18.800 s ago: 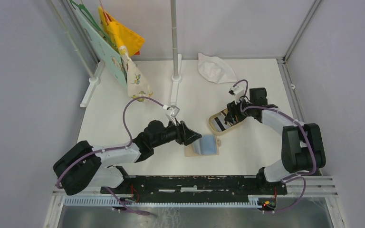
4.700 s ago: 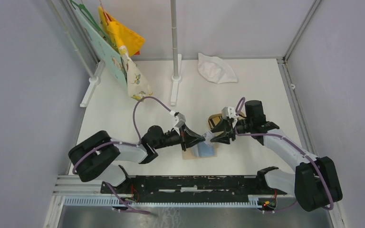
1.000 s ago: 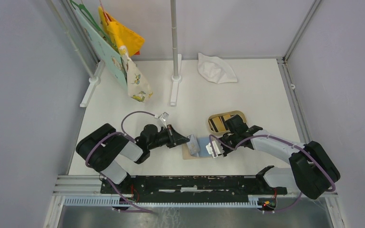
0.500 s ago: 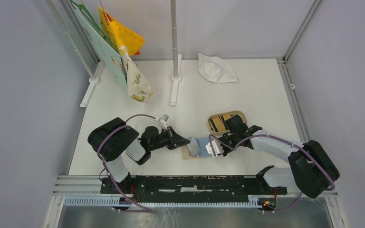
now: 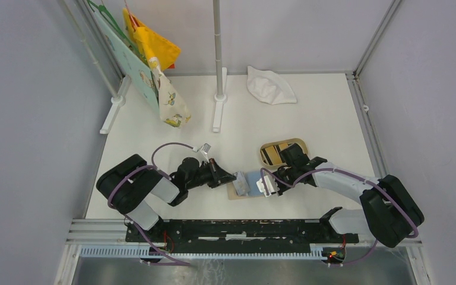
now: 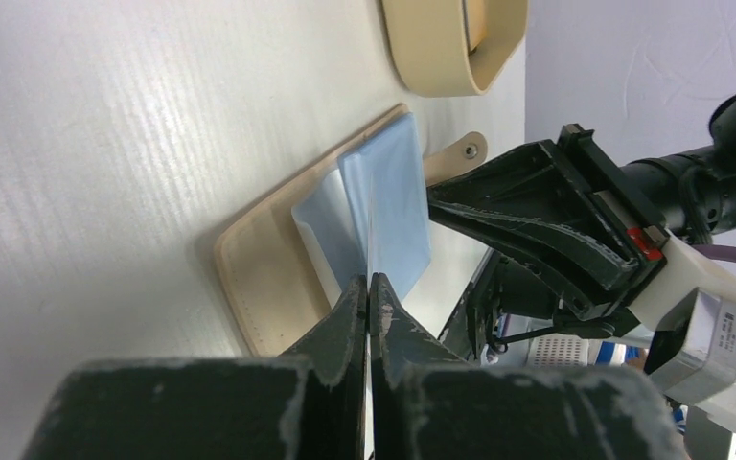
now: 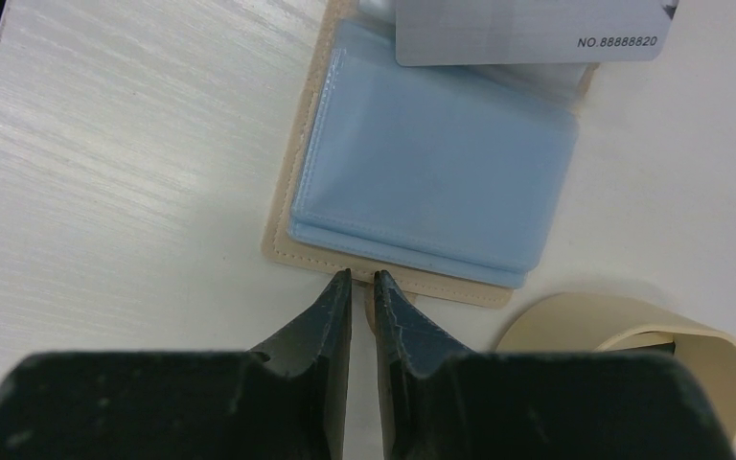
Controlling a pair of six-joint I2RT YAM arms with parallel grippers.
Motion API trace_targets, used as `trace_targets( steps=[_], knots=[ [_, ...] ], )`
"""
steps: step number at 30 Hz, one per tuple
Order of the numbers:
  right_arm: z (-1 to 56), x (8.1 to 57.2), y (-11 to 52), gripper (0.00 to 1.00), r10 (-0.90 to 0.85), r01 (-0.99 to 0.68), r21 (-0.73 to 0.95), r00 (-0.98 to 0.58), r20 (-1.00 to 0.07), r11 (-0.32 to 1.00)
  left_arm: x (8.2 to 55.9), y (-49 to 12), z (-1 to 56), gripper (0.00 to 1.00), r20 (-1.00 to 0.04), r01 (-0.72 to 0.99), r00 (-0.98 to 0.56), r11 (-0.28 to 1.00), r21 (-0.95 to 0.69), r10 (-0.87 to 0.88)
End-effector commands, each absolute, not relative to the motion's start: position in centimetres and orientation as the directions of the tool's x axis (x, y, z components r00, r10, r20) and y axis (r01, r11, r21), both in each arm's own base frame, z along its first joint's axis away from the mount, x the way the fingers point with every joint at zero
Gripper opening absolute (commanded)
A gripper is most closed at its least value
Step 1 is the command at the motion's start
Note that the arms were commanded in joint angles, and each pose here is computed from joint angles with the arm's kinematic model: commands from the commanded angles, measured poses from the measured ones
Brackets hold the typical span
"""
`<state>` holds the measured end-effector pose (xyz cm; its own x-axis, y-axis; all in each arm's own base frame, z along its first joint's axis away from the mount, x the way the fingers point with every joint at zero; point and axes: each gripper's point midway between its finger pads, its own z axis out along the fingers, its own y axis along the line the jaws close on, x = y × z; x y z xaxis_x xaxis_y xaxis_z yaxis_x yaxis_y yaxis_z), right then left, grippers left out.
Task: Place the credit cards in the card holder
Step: Insert the credit card into the card holder.
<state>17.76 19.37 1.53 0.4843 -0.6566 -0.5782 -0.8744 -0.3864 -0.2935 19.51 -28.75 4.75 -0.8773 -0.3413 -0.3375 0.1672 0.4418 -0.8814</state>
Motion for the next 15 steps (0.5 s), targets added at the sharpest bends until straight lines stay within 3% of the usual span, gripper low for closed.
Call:
trace_targets(
  steps=[1, 15],
  knots=[
    [1.19, 17.92, 19.26, 0.2, -0.673, -0.878, -0.286, 0.478, -0.565, -0.384, 20.24, -29.17, 4.93, 0.02, -0.389, 0.208, -0.859, 0.467, -0.86, -0.333],
    [0.89, 17.72, 19.31, 0.21, -0.675, -0.878, -0.277, 0.478, -0.562, -0.391, 19.78, -29.81, 4.03, 0.02, -0.354, 0.168, -0.868, 0.464, -0.87, -0.349]
  ],
)
